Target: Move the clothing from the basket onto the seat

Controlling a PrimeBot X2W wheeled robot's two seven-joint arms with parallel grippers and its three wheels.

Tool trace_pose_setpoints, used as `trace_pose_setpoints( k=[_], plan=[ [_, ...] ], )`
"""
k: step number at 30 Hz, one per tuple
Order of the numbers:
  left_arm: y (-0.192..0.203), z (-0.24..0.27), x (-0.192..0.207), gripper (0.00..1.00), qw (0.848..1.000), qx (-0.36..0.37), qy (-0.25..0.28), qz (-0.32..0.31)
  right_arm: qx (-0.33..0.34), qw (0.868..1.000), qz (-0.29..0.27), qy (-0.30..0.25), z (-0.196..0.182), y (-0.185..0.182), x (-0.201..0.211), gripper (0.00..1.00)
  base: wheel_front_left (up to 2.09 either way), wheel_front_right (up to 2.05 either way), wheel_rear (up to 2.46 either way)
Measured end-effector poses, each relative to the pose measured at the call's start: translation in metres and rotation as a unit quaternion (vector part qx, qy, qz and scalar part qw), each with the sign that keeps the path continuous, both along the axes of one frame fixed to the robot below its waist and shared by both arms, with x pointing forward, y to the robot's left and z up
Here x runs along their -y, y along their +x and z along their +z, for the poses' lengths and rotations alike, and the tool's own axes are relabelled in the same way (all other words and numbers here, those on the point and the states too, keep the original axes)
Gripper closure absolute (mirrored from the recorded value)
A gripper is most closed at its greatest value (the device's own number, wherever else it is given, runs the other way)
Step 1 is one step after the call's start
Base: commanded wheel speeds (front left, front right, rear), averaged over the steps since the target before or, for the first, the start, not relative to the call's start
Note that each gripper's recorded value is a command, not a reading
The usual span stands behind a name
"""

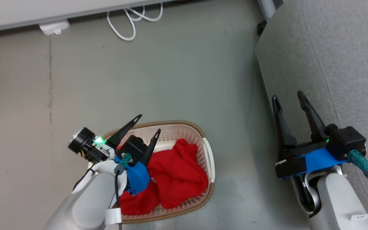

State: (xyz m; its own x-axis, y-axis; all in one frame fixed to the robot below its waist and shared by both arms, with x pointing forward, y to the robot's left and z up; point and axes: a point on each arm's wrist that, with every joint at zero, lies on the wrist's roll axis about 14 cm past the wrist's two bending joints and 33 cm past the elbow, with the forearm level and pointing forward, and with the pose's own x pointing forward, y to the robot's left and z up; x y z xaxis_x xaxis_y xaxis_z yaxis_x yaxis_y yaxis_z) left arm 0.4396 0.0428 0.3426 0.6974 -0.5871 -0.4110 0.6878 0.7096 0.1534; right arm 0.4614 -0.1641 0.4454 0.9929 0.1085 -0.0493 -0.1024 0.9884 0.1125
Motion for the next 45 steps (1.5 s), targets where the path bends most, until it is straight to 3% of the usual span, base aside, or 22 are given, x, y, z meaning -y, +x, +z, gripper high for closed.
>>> trace_pose_setpoints(
  k=[11, 24, 38, 45],
  plan=[
    [-0.033, -0.092, 0.016, 0.0, 0.984, -0.112, 0.082, -0.112, -0.027, 0.999, -0.009, -0.016, -0.033, 0.021, 0.011, 0.0, 0.0, 0.0, 0.0],
    [-0.08, -0.168, -0.007, 0.0, 0.941, -0.219, 0.177, -0.188, -0.049, 0.998, -0.01, -0.035, -0.065, 0.038, 0.017, 0.0, 0.0, 0.0, 0.0],
    [-0.095, -0.228, -0.033, 0.0, 0.892, -0.32, 0.259, -0.188, -0.075, 0.996, 0.001, -0.053, -0.111, 0.056, 0.02, 0.0, 0.0, 0.0, 0.0],
    [-0.084, -0.256, -0.043, 0.0, 0.878, -0.337, 0.285, -0.186, -0.097, 0.994, 0.001, -0.058, -0.142, 0.06, 0.024, 0.0, 0.0, 0.0, 0.0]
  ],
)
